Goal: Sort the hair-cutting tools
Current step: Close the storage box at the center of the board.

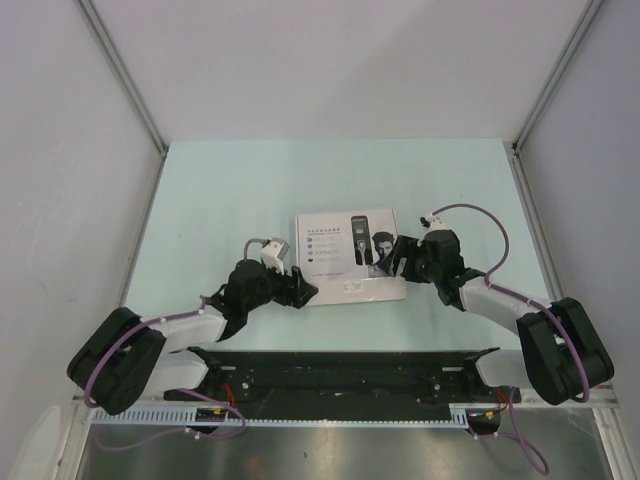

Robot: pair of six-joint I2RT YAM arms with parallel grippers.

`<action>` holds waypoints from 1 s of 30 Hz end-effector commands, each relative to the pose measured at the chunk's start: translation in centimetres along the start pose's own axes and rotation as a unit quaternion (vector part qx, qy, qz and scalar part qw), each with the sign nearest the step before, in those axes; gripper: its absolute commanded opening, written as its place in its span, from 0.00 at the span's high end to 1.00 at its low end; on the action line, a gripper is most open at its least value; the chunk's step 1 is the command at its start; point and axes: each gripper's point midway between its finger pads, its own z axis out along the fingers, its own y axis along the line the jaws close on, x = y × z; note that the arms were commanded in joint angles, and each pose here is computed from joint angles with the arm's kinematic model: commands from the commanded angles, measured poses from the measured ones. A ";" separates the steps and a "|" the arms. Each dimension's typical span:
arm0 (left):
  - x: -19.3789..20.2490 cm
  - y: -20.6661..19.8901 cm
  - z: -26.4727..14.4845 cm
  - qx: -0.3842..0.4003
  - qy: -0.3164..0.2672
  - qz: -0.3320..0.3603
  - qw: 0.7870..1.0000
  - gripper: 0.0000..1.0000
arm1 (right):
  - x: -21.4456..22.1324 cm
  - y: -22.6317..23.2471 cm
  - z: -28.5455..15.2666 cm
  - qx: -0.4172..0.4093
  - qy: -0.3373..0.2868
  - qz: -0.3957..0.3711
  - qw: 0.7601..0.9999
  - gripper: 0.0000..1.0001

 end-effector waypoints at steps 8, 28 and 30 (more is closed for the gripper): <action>-1.1 0.2 0.8 -0.006 -0.010 0.029 1.000 0.18 | 2.0 -1.3 0.1 0.019 0.041 0.011 0.999 0.19; -0.5 -2.6 0.2 0.064 0.005 0.028 0.998 0.26 | 1.8 -1.5 0.0 0.026 0.043 0.023 0.998 0.19; -0.8 -3.3 -0.2 0.081 0.001 0.028 0.996 0.24 | 1.9 -1.6 0.0 0.029 0.046 0.024 0.998 0.19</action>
